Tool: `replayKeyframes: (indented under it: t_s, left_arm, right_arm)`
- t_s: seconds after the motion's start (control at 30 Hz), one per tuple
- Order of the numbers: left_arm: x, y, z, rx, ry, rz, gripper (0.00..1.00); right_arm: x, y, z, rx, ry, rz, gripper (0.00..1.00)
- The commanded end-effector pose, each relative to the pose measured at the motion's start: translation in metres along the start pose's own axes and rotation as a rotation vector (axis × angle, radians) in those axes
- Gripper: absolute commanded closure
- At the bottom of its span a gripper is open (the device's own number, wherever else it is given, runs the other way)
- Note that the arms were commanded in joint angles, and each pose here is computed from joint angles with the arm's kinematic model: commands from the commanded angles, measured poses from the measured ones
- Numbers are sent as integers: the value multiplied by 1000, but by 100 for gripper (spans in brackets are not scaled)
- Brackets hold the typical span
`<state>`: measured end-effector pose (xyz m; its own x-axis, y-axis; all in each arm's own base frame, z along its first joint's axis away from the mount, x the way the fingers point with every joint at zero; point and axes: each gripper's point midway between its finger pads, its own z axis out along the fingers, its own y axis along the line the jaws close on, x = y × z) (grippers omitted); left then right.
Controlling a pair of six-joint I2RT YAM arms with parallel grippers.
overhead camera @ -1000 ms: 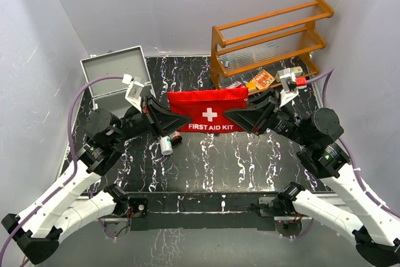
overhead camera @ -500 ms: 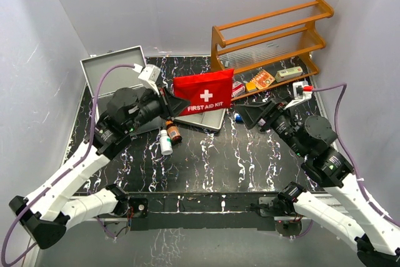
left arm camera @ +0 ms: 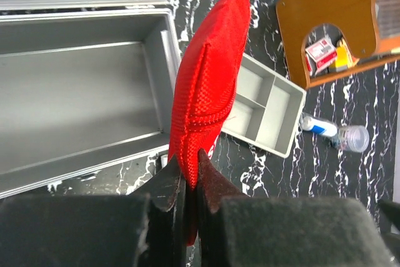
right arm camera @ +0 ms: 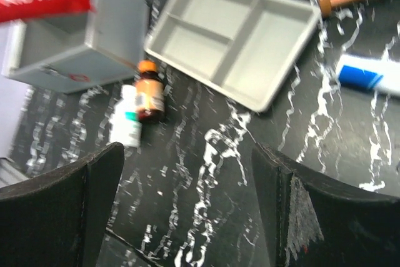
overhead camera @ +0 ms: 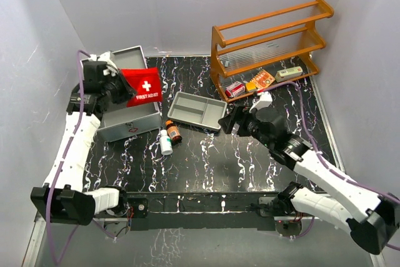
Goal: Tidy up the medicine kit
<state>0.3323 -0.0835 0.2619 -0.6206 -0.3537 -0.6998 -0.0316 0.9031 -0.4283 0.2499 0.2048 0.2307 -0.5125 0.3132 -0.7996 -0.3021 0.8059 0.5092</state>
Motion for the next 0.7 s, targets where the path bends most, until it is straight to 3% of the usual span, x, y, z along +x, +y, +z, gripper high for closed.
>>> replayKeyframes:
  t_s: [0.0, 0.27, 0.47, 0.67]
  left_arm:
    - [-15, 16, -29, -51, 41, -80, 100]
    - [-8, 48, -25, -159, 153, -171, 100]
    - [-4, 69, 0, -209, 222, -196, 100]
    - [7, 85, 25, -200, 310, -269, 100]
  right_arm:
    - [11, -20, 22, 96, 6, 18, 19]
    - [31, -67, 34, 355, 92, -21, 21]
    - [35, -65, 46, 384, 172, -67, 21]
    - [32, -67, 54, 386, 166, -110, 21]
